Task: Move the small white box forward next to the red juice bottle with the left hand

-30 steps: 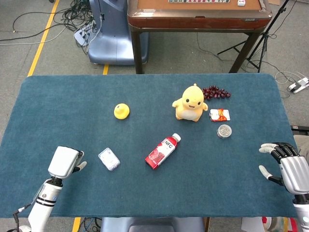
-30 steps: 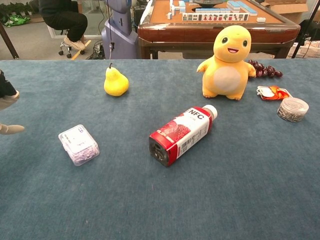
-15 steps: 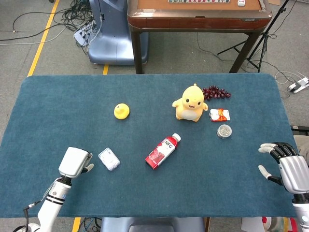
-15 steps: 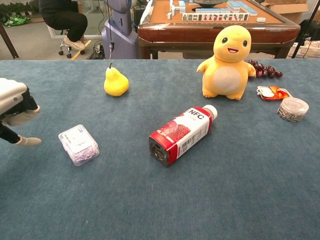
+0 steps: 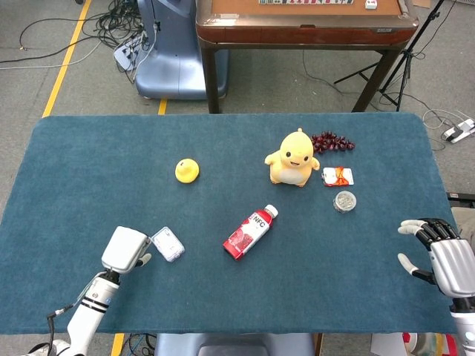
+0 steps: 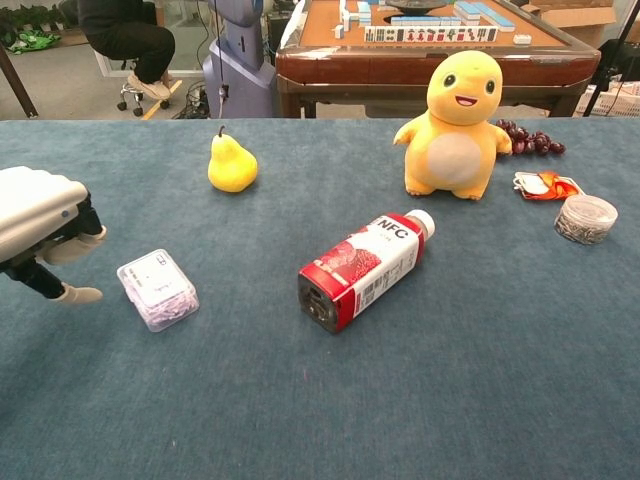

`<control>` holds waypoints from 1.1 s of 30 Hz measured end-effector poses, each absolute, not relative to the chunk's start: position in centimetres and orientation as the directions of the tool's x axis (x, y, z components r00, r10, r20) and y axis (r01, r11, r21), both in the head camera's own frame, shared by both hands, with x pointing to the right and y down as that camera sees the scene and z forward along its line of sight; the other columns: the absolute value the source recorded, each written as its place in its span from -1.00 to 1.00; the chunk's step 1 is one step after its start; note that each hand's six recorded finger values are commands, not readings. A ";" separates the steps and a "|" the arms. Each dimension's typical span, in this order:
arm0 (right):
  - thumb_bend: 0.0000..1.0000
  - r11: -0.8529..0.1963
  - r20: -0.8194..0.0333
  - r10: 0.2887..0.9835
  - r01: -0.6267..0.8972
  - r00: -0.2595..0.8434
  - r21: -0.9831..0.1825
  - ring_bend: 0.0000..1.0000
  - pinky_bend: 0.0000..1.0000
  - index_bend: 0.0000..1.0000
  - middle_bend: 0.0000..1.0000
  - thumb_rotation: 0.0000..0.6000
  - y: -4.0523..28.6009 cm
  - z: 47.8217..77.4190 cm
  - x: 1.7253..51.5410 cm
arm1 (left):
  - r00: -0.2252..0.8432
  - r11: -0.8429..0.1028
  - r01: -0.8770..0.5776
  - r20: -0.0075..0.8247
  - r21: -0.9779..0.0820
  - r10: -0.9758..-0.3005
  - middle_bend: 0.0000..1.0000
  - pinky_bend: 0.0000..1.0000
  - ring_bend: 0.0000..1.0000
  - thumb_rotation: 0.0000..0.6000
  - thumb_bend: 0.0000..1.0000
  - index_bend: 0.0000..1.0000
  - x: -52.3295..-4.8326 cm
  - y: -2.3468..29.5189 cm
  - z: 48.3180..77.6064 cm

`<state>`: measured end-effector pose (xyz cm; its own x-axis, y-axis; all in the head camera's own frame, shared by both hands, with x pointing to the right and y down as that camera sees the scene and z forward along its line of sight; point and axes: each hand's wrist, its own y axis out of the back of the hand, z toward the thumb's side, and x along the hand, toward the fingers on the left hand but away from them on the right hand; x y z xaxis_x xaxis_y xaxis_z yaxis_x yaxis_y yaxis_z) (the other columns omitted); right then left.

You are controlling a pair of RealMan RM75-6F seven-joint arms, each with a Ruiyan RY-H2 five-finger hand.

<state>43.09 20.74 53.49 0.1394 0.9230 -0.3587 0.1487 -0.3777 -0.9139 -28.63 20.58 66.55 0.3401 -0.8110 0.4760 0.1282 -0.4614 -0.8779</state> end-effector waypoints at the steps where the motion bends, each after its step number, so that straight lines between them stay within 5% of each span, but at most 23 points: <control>1: -0.54 -0.378 -0.360 0.923 0.148 0.139 -0.914 -0.55 -0.52 -0.22 -0.32 1.00 20.7 53.5 43.1 | 0.342 -0.461 0.126 0.474 -0.879 -0.811 1.00 1.00 0.98 1.00 -1.00 0.98 -28.5 20.5 66.6; 33: -0.54 -0.388 -0.369 0.919 0.150 0.140 -0.909 -0.55 -0.52 -0.22 -0.32 1.00 20.9 53.6 43.1 | 0.344 -0.455 0.173 0.487 -0.873 -0.803 1.00 1.00 0.98 1.00 -1.00 0.98 -25.8 18.7 68.7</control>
<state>43.07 20.88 53.59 0.1399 0.9189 -0.3689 0.1497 -0.3879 -0.9094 -25.81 18.69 68.74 0.3436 -0.8033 0.4866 0.1726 -0.4553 -0.8735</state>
